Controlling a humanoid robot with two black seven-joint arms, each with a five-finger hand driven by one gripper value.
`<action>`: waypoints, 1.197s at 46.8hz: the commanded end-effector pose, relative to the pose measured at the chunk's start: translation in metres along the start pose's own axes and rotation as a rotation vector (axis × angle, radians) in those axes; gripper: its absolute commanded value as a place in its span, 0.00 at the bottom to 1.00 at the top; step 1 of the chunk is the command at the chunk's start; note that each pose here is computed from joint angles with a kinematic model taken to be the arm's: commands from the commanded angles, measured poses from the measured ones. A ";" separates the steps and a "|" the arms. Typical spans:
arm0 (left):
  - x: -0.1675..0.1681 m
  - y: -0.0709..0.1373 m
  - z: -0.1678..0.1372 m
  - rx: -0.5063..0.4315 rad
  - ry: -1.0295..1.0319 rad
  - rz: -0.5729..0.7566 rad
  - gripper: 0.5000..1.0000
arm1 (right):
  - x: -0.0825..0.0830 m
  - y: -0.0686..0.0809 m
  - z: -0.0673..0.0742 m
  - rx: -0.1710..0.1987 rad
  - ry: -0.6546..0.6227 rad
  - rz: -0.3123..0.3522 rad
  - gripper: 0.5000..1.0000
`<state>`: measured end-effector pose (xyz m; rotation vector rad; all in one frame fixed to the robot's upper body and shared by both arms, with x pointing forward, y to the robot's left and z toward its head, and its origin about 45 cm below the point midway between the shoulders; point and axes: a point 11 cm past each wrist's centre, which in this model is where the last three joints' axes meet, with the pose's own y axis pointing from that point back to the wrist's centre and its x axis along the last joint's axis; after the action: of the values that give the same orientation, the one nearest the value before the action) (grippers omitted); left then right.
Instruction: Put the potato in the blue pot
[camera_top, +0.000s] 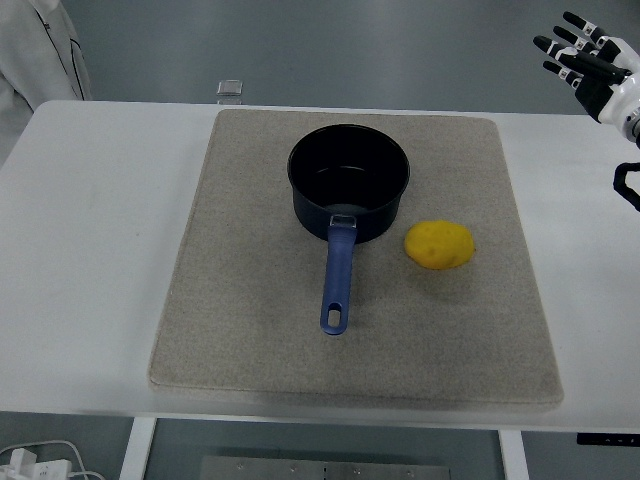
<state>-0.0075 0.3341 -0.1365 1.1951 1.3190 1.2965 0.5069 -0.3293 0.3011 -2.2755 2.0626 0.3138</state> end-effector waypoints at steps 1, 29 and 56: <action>0.000 0.000 0.000 0.001 0.000 -0.001 1.00 | 0.000 0.000 0.001 -0.001 0.000 0.001 0.86; 0.000 0.000 -0.003 0.003 0.004 0.000 1.00 | -0.001 0.000 0.002 -0.004 0.000 -0.001 0.86; 0.001 0.000 -0.003 0.003 0.003 0.002 1.00 | 0.001 0.000 0.001 -0.002 0.002 0.015 0.86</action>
<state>-0.0110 0.3339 -0.1366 1.1963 1.3232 1.2969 0.5068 -0.3296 0.2991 -2.2664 2.0807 0.3156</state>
